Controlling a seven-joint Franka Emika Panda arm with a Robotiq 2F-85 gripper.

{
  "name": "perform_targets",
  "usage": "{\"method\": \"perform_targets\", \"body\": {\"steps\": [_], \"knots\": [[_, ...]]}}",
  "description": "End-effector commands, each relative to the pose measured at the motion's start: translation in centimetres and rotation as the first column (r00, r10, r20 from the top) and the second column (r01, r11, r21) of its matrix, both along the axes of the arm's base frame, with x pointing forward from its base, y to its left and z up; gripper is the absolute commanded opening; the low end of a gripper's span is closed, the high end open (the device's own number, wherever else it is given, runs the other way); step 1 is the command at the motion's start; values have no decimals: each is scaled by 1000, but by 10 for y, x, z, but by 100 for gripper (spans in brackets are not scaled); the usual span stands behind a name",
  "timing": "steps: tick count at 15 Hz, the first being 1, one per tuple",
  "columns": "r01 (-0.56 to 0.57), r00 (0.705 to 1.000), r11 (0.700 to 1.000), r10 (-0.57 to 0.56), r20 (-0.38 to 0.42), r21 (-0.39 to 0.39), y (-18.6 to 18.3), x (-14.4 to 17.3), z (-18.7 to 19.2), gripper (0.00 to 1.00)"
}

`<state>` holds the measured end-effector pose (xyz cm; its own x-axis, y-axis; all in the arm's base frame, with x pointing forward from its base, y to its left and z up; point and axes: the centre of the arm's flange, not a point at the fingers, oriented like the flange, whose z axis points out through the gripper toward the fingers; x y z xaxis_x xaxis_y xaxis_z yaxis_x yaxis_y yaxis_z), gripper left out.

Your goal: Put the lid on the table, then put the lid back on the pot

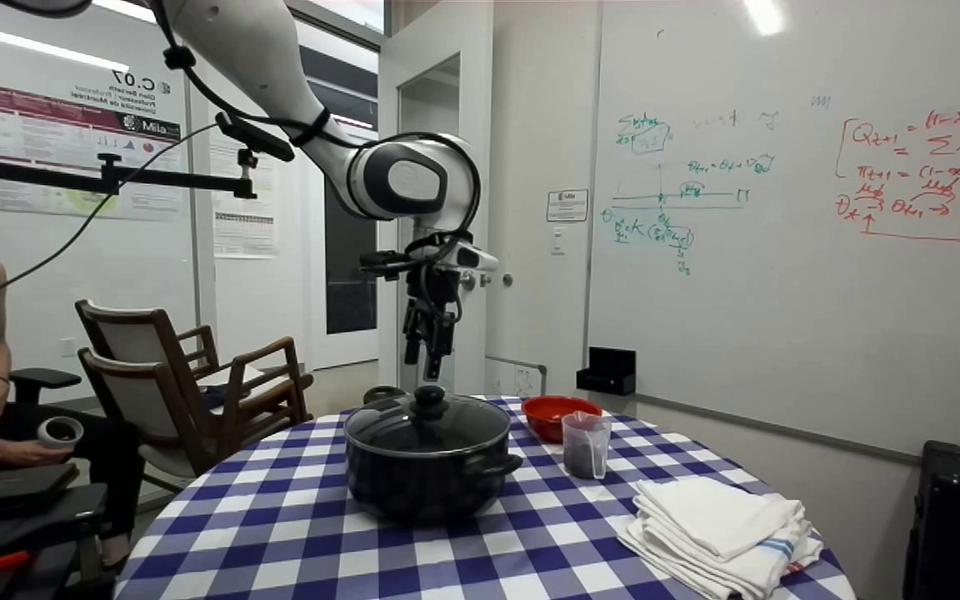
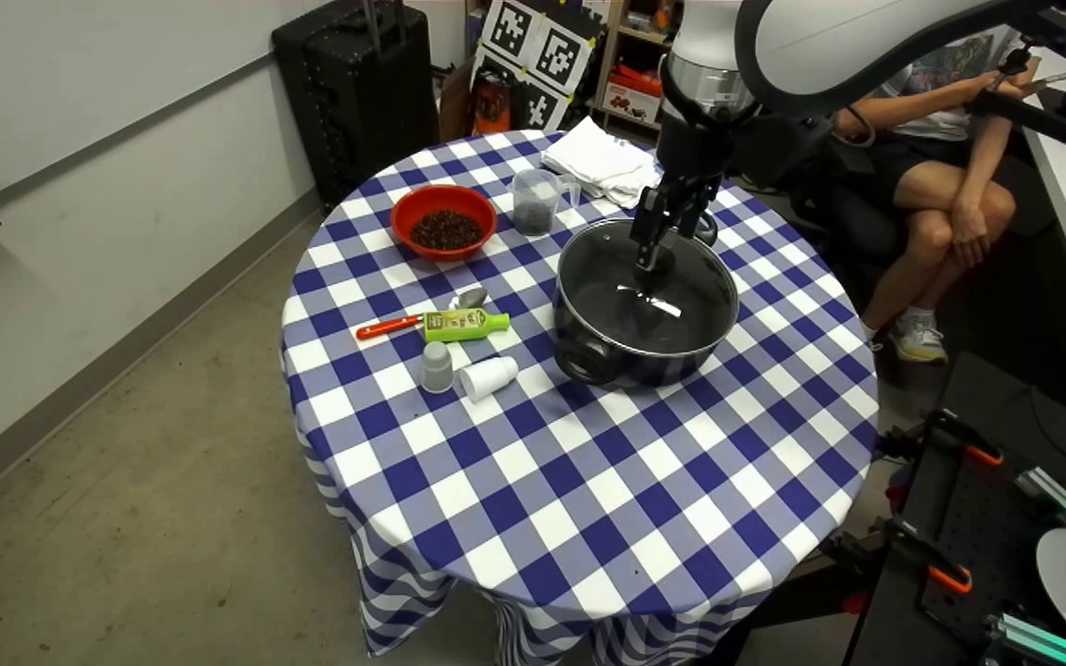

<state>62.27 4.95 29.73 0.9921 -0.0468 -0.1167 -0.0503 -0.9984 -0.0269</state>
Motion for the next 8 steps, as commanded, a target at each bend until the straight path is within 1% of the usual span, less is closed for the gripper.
{"method": "perform_targets", "body": {"steps": [1, 3, 8], "knots": [[-40, 999, 997, 40, -5, 63, 4, 12, -4, 100], [-49, 999, 996, 50, -18, 76, 5, 12, -9, 100], [-51, 998, 998, 51, -25, 25, -1, 16, -23, 100]]}}
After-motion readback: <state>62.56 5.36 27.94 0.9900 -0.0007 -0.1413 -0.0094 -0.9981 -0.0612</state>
